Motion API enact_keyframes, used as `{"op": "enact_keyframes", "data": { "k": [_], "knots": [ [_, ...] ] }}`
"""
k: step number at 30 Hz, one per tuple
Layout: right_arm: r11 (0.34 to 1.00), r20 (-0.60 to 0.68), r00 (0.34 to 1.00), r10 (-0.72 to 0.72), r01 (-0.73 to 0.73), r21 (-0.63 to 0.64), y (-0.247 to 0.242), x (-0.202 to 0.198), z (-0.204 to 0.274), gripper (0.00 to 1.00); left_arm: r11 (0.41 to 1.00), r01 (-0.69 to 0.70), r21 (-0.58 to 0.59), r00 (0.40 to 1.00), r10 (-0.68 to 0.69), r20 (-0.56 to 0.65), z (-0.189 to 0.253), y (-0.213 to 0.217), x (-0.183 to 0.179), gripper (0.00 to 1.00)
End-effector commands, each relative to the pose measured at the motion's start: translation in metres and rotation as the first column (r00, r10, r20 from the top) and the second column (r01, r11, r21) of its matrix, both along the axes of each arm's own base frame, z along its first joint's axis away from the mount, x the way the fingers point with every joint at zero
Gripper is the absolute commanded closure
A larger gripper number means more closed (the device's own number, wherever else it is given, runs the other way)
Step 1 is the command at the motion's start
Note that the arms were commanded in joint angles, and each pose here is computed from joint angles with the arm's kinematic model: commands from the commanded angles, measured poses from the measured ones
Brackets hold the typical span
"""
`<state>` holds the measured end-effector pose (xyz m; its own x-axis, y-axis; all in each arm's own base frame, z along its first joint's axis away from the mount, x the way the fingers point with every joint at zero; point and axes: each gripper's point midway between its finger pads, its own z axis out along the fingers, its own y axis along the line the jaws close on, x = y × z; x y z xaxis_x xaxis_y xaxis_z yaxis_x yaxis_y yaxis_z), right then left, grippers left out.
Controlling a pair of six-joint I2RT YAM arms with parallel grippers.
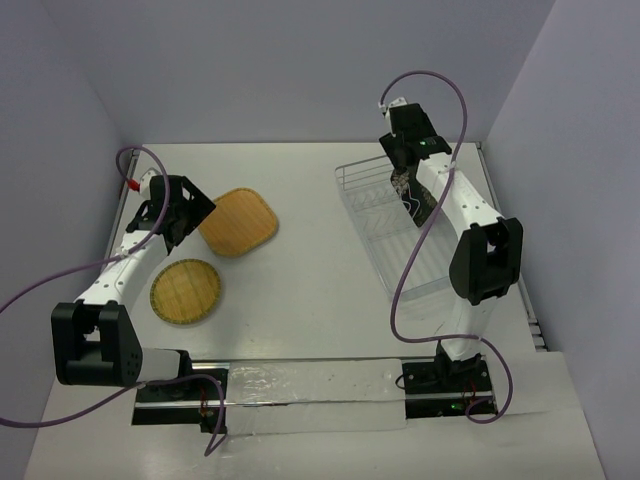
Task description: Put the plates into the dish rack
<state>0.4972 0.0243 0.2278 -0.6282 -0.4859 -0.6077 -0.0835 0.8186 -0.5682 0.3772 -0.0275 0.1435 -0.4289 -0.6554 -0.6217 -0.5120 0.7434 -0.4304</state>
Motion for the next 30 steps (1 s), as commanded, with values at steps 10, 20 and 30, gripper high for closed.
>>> {"op": "enact_keyframes", "data": {
  "k": [10, 20, 30],
  "knots": [
    [0.867, 0.380, 0.899, 0.218, -0.357, 0.347, 0.066, -0.040, 0.152, 0.02, 0.999, -0.014, -0.044, 0.996, 0.018, 0.089, 0.019, 0.004, 0.007, 0.01],
    [0.616, 0.381, 0.852, 0.359, -0.524, 0.589, 0.162, -0.115, 0.125, 0.00, 0.994, -0.028, -0.110, 0.996, 0.037, 0.082, -0.018, 0.019, 0.027, 0.01],
    [0.557, 0.412, 0.862, 0.296, -0.506, 0.658, 0.158, -0.153, 0.107, 0.00, 0.985, 0.124, -0.124, 0.991, -0.118, 0.057, -0.065, 0.010, 0.057, 0.06]
  ]
}}
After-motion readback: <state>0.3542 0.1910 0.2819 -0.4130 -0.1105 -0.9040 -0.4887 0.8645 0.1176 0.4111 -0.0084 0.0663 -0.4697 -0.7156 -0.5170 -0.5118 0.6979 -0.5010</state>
